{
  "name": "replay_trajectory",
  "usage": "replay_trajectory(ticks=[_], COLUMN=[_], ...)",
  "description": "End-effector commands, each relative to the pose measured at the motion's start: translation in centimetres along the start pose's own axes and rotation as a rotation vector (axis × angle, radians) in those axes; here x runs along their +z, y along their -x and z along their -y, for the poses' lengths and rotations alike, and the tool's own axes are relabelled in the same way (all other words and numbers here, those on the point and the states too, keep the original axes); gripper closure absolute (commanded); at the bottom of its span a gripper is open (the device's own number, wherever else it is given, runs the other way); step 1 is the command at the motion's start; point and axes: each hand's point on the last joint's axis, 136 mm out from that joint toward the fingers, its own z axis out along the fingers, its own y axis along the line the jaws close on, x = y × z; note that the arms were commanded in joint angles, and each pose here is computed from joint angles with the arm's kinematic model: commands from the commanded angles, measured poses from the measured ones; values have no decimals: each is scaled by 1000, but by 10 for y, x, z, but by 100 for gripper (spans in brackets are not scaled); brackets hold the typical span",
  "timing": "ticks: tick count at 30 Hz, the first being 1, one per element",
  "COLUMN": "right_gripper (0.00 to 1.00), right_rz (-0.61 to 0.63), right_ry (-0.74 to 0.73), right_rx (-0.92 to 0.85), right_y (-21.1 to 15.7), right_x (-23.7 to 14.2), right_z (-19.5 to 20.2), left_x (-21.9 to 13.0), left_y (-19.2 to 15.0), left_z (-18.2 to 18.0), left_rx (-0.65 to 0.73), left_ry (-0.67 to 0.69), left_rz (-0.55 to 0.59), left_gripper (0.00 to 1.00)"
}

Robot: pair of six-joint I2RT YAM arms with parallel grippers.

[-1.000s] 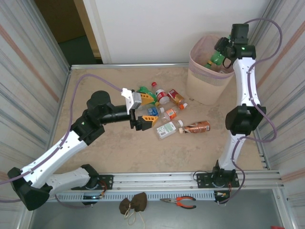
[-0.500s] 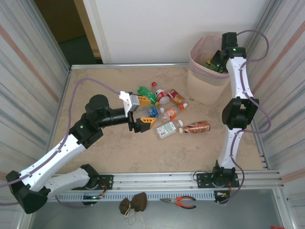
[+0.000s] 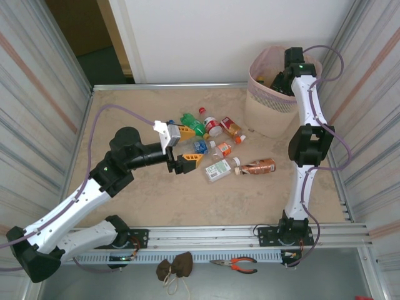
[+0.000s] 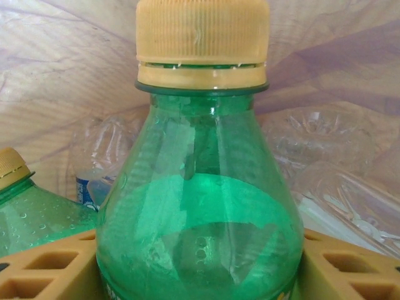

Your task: Put the plastic bottles in the bin

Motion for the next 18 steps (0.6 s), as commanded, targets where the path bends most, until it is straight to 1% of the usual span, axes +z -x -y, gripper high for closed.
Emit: replay_trajectory(ticks=[1, 4, 7, 15, 18], right_gripper=[33, 27, 24, 21, 21], right_rz=[16, 50, 97, 196, 238], right_ry=[-35, -16, -4, 56, 84], right_rx=[21, 17, -2, -23, -27], right_y=[4, 12, 23, 39, 45], right_x=[-5, -22, -44, -104, -129], right_z=[6, 4, 2, -5, -6], left_x=[-6, -6, -4, 3, 7], left_y=[10, 8, 2, -28, -38], left_z=[-3, -5, -12, -44, -52], left_rx=[6, 2, -7, -63, -86], left_ry=[28, 39, 73, 209, 232], left_rz=[34, 28, 6, -121, -161], left_gripper=[17, 17, 17, 17, 17])
